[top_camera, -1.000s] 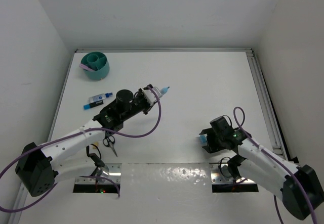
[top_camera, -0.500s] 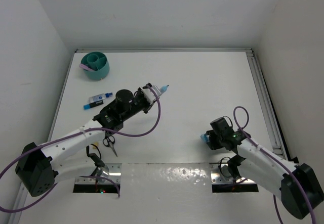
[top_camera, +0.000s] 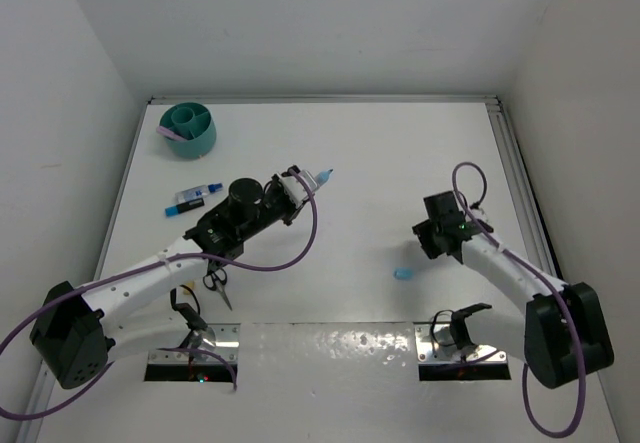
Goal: Sort the stationery into containers
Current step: Close the pen cap on the pen.
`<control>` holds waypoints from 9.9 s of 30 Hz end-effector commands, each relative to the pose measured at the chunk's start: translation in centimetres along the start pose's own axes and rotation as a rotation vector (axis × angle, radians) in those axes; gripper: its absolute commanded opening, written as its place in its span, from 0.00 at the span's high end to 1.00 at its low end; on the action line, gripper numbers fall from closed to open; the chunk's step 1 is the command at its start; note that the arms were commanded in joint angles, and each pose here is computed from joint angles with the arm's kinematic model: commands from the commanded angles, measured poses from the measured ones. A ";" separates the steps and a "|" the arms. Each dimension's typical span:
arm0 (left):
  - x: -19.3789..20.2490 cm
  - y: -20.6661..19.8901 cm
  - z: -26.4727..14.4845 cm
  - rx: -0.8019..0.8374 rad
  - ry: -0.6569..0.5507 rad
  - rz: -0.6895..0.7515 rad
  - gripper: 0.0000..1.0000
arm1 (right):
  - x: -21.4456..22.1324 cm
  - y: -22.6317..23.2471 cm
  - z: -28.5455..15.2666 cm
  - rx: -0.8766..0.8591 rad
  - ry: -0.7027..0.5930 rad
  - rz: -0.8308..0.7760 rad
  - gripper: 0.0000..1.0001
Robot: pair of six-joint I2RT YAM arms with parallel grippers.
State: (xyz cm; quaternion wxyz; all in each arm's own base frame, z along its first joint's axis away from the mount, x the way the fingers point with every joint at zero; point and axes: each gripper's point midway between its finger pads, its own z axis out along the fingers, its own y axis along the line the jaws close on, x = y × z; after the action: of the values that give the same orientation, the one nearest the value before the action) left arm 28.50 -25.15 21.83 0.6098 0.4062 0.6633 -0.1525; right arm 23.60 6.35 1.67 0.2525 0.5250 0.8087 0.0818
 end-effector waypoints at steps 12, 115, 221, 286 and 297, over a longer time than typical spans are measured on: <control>-1.8 1.3 -0.8 -0.059 -0.083 -0.009 1.00 | 2.2 -1.6 -3.9 0.086 0.016 0.046 0.50; -18.4 -0.6 -6.7 0.337 -0.816 -0.584 1.00 | 5.9 29.3 -42.9 -2.177 -0.036 -1.219 1.00; -20.2 -1.4 -9.8 0.461 -0.846 -0.423 1.00 | 8.2 25.4 -40.9 -2.003 -0.053 -1.355 0.15; -18.5 -2.5 -7.9 0.437 -0.768 -0.386 1.00 | 12.8 24.5 -37.0 -1.939 0.099 -1.389 0.98; -18.0 -2.6 -8.0 0.440 -0.766 -0.383 1.00 | 11.2 23.8 -37.6 -1.867 0.045 -1.533 0.05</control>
State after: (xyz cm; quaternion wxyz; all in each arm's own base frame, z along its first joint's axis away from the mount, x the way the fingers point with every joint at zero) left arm 20.71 -27.91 38.54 0.6553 0.3020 0.4347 -0.5389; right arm 21.19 32.69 36.90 0.4722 -0.4517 0.5697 0.4984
